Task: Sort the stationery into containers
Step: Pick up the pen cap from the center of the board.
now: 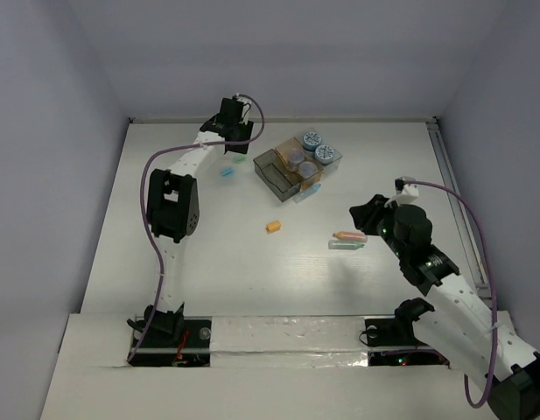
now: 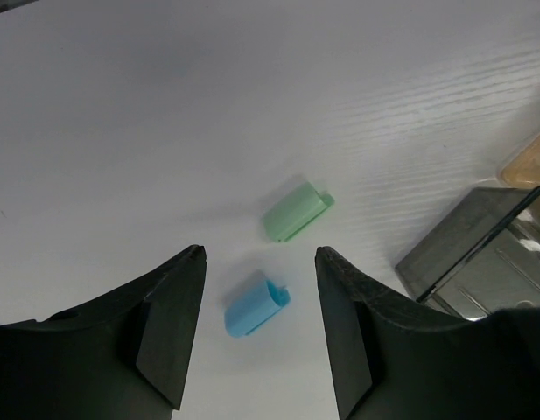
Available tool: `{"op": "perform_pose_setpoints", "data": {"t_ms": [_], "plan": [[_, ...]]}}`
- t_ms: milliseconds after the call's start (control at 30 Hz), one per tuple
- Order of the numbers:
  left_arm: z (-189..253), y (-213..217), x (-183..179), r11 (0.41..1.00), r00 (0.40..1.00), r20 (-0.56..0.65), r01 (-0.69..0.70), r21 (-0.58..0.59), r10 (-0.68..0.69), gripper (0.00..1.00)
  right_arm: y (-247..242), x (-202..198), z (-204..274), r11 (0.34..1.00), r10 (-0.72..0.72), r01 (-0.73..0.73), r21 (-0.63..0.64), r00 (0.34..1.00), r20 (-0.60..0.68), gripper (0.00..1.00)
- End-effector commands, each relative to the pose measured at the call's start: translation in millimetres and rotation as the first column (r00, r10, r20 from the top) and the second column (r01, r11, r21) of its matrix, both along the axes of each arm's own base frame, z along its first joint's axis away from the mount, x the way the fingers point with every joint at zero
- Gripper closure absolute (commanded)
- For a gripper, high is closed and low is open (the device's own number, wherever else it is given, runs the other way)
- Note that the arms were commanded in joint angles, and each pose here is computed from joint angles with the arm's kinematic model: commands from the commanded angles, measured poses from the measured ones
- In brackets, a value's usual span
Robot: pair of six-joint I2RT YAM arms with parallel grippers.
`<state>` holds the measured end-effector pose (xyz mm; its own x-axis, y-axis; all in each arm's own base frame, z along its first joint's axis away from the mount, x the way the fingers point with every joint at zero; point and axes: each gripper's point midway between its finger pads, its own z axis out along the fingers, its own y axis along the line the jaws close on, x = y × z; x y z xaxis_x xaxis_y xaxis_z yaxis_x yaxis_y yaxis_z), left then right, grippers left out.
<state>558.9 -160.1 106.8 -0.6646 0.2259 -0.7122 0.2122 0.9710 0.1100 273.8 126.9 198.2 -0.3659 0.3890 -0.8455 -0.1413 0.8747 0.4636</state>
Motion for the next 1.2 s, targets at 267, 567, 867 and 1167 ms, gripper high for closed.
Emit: {"op": "perform_pose_setpoints", "data": {"t_ms": [267,567,867,1167], "plan": [[-20.1,-6.2,-5.2,0.991,0.99,-0.048,0.133,0.026,-0.131,0.55,6.2,5.6,11.3,1.0,0.019,-0.02,0.014,0.999,0.048,0.63],[-23.1,-9.3,2.1,0.983,0.983,-0.046,0.178,0.048,-0.176,0.55,8.3,6.3,10.0,0.999,0.028,-0.029,0.015,0.999,0.046,0.63],[-49.1,-9.7,9.8,0.975,0.975,-0.102,0.207,0.082,-0.198,0.58,10.0,7.4,8.7,0.999,0.035,-0.035,0.014,0.998,0.043,0.63],[-52.1,-8.0,20.6,0.977,0.977,-0.091,0.199,0.079,-0.191,0.77,10.5,7.5,7.4,0.999,0.038,-0.038,0.012,0.998,0.041,0.62]]}}
